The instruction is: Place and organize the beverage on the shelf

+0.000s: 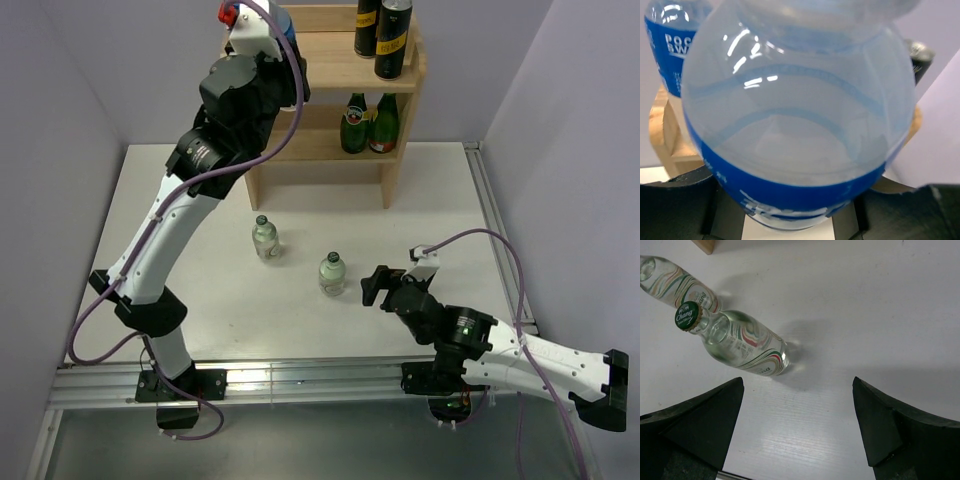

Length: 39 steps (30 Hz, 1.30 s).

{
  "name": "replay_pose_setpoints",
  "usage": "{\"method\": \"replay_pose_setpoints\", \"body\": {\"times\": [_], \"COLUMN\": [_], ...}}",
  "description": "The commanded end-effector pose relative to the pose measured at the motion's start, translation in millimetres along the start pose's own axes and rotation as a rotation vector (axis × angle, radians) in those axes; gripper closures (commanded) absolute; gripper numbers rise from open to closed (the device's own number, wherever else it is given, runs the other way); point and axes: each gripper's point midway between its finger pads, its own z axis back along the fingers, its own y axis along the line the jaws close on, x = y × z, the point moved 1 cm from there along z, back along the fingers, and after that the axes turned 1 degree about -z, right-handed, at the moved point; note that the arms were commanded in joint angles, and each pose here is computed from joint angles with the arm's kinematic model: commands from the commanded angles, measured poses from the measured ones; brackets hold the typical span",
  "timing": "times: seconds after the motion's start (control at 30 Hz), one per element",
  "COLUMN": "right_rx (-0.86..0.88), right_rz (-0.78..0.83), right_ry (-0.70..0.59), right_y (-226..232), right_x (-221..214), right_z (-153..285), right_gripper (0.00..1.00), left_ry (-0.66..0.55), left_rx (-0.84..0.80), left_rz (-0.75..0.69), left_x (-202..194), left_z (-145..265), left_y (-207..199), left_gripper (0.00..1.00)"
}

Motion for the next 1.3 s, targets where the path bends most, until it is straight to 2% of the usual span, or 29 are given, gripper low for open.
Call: {"method": "replay_pose_setpoints", "body": {"times": [0.0, 0.1, 0.5, 0.87, 1.27], "right_rx": [0.015, 0.014, 0.028, 0.04, 0.034], "right_rz": [-0.028, -0.029, -0.033, -0.036, -0.036], "right_ry": [-0.036, -0.038, -0.037, -0.034, -0.035], "right_y": [3, 3, 4, 5, 5], "right_x": [6, 6, 6, 6, 6], "right_z": [0, 0, 2, 2, 2], "right_gripper": [0.04, 0.04, 0.04, 0.04, 0.04], "left_ry": [-0.089, -0.155, -0.315, -0.345, -0.332], "left_rx": [-0.012, -0.028, -0.009, 0.014, 0.05], "left_rz": [-0.019, -0.008, -0.036, -0.057, -0.044], "left_x": [26, 53, 79, 62, 44], "left_z": [3, 2, -10, -39, -73], "left_y": [2, 0, -4, -7, 24], "left_gripper": [1.0, 1.0, 1.0, 1.0, 1.0]}}
